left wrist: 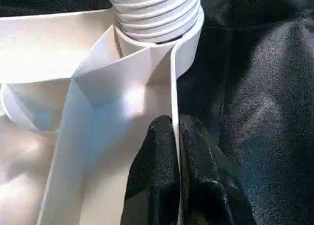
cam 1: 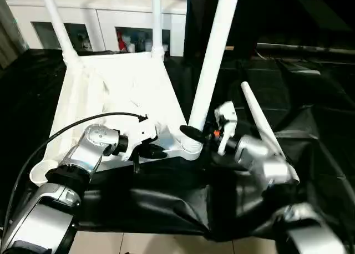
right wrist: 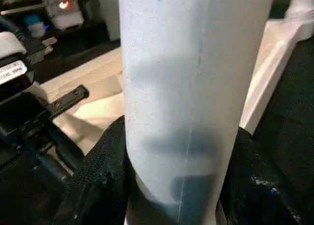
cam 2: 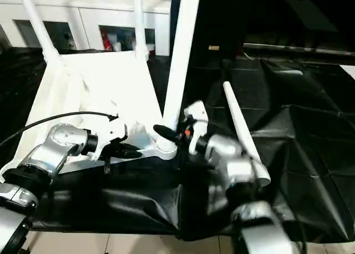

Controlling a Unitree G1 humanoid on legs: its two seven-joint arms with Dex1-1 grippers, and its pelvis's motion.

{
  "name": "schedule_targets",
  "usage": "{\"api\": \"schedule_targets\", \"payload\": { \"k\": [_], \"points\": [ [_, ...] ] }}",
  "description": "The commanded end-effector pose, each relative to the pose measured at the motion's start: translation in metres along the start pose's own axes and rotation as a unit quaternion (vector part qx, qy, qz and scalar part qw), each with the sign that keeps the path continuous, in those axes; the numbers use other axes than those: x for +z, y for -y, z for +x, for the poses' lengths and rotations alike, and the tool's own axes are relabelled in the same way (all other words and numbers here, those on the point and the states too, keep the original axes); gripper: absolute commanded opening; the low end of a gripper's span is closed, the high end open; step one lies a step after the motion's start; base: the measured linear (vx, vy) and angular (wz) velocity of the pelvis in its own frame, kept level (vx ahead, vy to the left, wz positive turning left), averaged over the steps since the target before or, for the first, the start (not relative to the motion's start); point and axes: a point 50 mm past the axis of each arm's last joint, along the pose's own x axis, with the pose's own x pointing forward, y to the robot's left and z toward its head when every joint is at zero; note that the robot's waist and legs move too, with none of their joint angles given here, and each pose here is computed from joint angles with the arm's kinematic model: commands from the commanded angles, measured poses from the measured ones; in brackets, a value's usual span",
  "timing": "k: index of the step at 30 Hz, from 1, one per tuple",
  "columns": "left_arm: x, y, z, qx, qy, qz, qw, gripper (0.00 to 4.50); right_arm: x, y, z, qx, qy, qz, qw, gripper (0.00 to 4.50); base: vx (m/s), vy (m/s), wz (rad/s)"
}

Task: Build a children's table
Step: Insert table leg to table base

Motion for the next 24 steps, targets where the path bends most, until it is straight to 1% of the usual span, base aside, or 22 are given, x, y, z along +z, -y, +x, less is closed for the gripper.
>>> {"api": "schedule_targets", "payload": {
  "k": [1,6,10,12,16,19,24],
  "points": [
    [0.000,-0.003,-0.003,0.007,-0.010,0.007,1.000,0.00,-0.030,0.002,-0.013,-0.041,-0.048,0.029,0.998,1.91,0.000,0.000,0.00],
    [-0.001,-0.002,-0.002,0.009,-0.009,0.008,1.000,0.00,-0.033,-0.003,-0.010,-0.057,-0.024,0.037,0.997,1.91,0.000,0.000,0.00],
    [-0.001,-0.003,-0.003,0.010,-0.009,0.009,1.000,0.00,-0.033,-0.004,-0.009,-0.059,-0.018,0.038,0.997,1.91,0.000,0.000,0.00],
    [-0.002,-0.003,-0.005,0.011,-0.012,0.010,1.000,0.00,-0.029,0.000,-0.011,-0.064,-0.011,0.035,0.997,1.91,0.000,0.000,0.00],
    [-0.002,-0.004,-0.006,0.013,-0.013,0.011,1.000,0.00,-0.024,0.006,-0.017,-0.073,-0.002,0.028,0.997,1.91,0.000,0.000,0.00],
    [-0.003,-0.003,-0.006,0.013,-0.014,0.011,1.000,0.00,-0.028,0.005,-0.021,-0.073,-0.002,0.028,0.997,1.91,0.000,0.000,0.00],
    [-0.005,-0.003,-0.008,0.014,-0.014,0.009,1.000,0.00,-0.037,0.001,-0.031,-0.083,0.002,0.034,0.996,1.91,0.000,0.000,0.00]
  ]
}}
